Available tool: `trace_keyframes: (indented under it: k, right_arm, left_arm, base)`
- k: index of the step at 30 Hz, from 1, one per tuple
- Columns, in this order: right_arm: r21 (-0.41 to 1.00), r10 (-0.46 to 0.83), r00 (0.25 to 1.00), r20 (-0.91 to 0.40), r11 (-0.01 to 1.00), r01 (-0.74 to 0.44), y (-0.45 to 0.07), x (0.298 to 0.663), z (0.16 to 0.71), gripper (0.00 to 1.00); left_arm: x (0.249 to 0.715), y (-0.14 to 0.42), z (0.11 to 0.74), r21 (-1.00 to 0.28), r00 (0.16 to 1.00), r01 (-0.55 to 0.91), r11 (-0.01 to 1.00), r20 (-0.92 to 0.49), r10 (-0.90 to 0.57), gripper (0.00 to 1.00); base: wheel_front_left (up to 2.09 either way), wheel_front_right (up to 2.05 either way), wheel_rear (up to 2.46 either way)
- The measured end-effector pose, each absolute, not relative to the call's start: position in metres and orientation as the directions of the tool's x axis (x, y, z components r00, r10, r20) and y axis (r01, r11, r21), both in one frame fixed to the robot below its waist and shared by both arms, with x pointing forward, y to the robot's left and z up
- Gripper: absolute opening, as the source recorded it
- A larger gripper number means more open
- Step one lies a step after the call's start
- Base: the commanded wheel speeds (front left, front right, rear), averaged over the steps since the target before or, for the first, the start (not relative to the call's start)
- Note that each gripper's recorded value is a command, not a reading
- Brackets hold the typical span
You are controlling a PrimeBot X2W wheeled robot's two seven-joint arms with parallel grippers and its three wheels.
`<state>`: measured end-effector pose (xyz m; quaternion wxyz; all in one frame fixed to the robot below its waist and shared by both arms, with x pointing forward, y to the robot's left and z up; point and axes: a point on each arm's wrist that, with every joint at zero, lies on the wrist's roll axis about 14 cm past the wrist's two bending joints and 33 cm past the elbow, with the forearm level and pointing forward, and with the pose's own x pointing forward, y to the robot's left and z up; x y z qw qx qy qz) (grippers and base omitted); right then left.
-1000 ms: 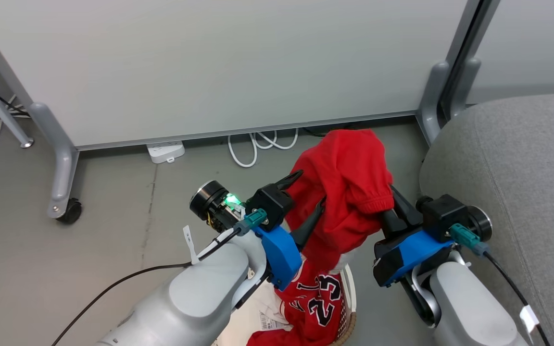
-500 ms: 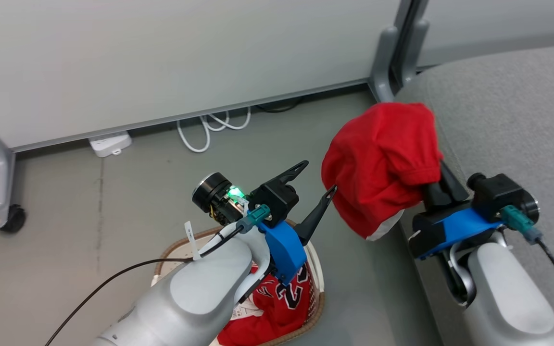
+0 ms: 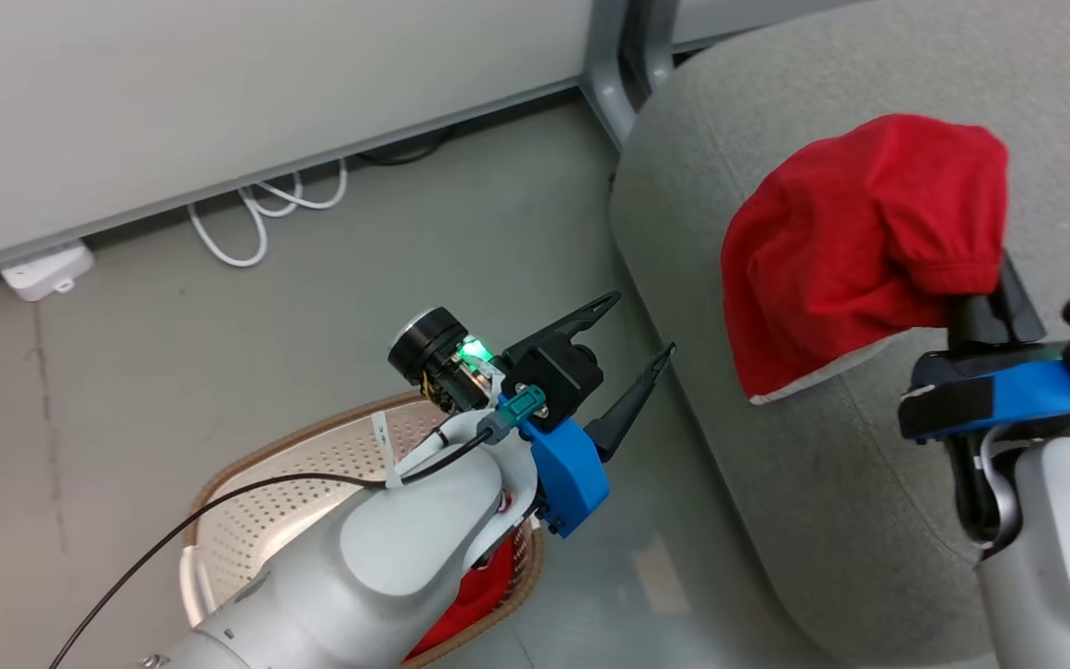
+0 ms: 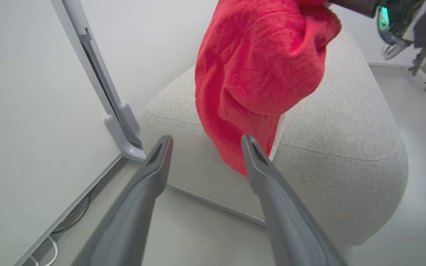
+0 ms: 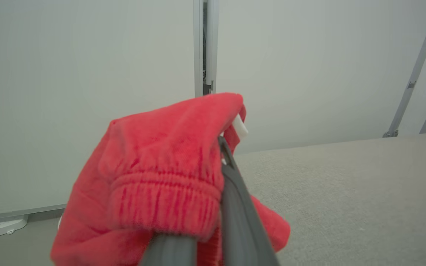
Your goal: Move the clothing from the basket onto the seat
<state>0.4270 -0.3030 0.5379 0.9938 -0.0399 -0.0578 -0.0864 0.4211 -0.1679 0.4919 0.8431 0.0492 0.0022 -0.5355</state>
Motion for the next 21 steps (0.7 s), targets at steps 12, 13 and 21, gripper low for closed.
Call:
trace_keyframes:
  k: [12, 13, 21]
  right_arm:
    - [-0.09, -0.418, 0.904, 0.093, 0.901, 0.425, -0.379, 0.37, 0.527, 0.0]
    - [-0.09, -0.429, 0.899, 0.091, 0.895, 0.436, -0.382, 0.367, 0.526, 0.0]
    - [-0.091, -0.475, 0.877, 0.068, 0.873, 0.48, -0.39, 0.354, 0.518, 0.0]
  left_arm:
    - [0.407, -0.211, 0.474, 0.042, 0.29, 0.957, 0.288, -0.052, -0.956, 1.0]
    - [0.406, -0.213, 0.472, 0.038, 0.282, 0.959, 0.28, -0.054, -0.958, 1.0]
    - [0.4, -0.223, 0.462, 0.015, 0.246, 0.969, 0.246, -0.059, -0.967, 1.0]
  base:
    - [0.0, 0.0, 0.0]
    - [0.0, 0.0, 0.0]
    - [0.0, 0.0, 0.0]
